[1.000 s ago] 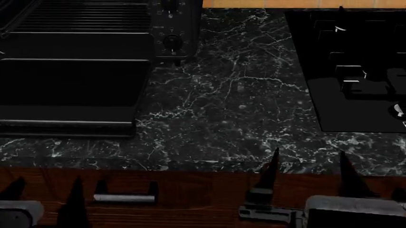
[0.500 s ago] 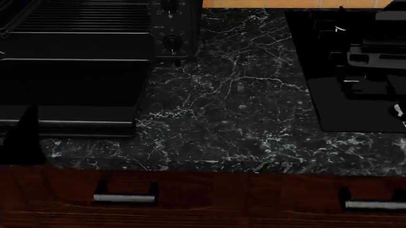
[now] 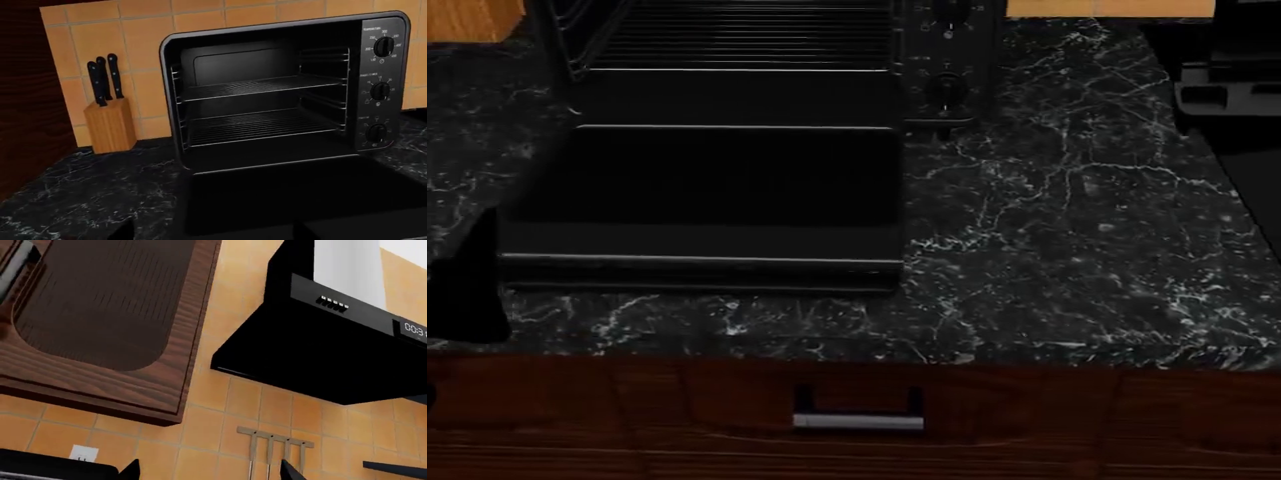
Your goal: Close the toaster oven door.
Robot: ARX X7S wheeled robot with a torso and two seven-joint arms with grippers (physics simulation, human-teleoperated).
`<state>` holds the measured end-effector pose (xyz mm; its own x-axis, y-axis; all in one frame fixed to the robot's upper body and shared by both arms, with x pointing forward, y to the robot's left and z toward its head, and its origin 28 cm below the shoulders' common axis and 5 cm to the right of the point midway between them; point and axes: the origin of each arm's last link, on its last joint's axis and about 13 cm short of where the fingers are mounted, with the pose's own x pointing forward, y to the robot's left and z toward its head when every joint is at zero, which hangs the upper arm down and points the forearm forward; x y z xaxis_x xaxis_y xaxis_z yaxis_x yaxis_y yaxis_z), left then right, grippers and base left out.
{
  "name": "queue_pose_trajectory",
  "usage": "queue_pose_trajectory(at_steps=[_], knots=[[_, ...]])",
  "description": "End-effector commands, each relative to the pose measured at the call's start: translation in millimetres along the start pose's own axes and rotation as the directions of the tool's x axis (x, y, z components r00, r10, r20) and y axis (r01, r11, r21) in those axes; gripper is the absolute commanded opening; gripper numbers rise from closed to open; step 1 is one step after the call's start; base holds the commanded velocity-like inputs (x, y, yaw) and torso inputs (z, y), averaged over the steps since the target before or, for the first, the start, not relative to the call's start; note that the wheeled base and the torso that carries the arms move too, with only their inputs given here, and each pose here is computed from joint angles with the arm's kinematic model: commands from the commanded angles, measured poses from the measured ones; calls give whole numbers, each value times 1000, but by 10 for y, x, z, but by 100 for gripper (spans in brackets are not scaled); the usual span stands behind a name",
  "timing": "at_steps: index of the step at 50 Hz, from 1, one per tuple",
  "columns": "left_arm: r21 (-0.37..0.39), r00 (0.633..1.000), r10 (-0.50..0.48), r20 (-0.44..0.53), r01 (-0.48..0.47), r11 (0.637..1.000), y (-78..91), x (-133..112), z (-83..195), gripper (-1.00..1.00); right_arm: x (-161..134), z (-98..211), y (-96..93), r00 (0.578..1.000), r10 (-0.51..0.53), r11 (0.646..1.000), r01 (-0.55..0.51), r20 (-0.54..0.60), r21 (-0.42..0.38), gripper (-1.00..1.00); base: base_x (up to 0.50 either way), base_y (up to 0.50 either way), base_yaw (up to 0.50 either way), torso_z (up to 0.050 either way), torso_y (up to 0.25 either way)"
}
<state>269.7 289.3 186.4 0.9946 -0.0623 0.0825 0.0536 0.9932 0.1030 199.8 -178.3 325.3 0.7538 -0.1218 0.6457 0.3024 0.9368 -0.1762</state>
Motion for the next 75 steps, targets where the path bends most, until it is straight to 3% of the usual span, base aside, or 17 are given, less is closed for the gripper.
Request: queue_pose_trajectory(at_steps=[1, 21, 27, 66, 71, 75], knots=[[13, 1000, -10, 1, 10, 1000, 4, -12, -9, 100, -8, 22, 2, 1000, 14, 1000, -14, 0, -9, 100, 0, 500, 0, 0, 0], [14, 1000, -17, -5, 17, 1000, -4, 5, -81, 100, -29, 7, 7, 1000, 20, 1000, -20, -2, -6, 100, 0, 500, 0, 0, 0], [13, 1000, -21, -5, 21, 1000, -21, 9, -82, 100, -39, 3, 5, 1000, 18, 1000, -18, -1, 0, 100, 0, 1, 0, 0, 0], [10, 1000, -30, 11, 29, 1000, -60, 29, -70, 100, -105, 52, -74, 1000, -9, 1000, 9, 13, 4, 100, 423, 62, 0, 0, 0], [25, 999, -43, 12, 42, 999, -69, 40, -95, 100, -104, 55, -78, 1000, -14, 1000, 14, 22, 10, 100, 0, 0, 0, 0, 3], [111, 994, -93, 53, 86, 990, -6, 54, -124, 100, -109, 71, -83, 1000, -12, 1000, 11, 24, 11, 100, 0, 0, 0, 0, 0]])
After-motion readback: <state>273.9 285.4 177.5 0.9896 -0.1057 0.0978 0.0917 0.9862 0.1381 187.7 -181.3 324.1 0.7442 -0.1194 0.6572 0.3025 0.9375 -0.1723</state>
